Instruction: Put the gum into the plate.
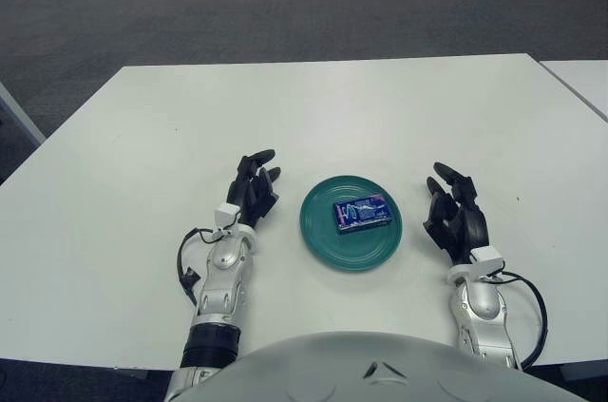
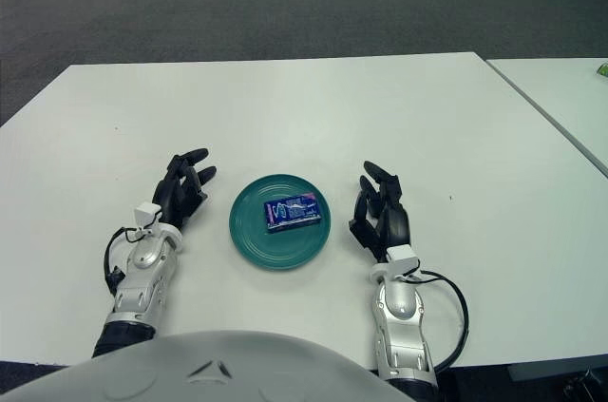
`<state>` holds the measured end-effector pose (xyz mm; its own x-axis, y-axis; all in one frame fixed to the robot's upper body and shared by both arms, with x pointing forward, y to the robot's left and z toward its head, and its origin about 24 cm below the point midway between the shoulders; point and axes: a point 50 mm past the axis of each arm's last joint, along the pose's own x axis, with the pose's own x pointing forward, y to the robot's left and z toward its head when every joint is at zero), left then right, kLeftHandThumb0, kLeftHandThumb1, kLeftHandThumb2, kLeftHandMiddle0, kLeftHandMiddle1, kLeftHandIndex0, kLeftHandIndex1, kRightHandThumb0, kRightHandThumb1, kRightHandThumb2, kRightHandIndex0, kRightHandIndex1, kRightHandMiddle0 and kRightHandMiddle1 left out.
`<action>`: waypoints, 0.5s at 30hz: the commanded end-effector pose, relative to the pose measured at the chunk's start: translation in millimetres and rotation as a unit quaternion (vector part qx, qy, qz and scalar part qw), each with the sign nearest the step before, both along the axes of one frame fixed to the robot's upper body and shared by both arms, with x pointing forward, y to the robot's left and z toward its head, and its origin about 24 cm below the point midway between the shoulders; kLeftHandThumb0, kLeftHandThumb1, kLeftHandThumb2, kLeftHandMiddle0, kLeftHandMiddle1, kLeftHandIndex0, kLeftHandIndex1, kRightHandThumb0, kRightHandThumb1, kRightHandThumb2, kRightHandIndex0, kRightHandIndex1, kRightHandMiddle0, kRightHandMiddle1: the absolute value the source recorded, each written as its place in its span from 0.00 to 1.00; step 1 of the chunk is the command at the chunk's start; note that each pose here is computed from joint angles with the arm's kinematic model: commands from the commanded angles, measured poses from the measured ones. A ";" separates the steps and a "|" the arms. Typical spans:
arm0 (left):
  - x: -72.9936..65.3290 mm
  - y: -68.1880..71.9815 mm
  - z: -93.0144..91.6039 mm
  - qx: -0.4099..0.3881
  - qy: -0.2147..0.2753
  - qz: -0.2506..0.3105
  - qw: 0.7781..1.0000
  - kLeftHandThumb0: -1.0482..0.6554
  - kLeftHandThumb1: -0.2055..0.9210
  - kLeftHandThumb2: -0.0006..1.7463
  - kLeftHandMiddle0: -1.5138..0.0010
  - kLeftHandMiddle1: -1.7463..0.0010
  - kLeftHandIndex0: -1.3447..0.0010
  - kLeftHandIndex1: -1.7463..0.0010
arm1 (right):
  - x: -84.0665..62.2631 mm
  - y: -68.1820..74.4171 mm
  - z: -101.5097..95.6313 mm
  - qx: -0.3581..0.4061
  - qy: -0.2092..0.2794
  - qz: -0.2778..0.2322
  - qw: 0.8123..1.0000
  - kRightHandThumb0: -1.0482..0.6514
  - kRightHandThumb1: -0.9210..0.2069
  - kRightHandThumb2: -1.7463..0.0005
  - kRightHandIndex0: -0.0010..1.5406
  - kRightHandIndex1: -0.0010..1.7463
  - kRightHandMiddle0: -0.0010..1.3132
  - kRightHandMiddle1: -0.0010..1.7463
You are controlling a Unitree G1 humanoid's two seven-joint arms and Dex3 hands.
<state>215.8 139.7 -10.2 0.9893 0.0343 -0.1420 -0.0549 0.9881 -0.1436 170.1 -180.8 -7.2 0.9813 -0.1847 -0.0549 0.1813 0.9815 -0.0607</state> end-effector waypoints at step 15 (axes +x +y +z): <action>-51.5 -3.7 -36.8 -0.011 0.078 -0.033 0.996 0.13 1.00 0.56 0.72 0.47 0.84 0.29 | -33.0 0.2 -46.0 0.021 0.136 -0.008 0.990 0.15 0.00 0.48 0.27 0.01 0.00 0.45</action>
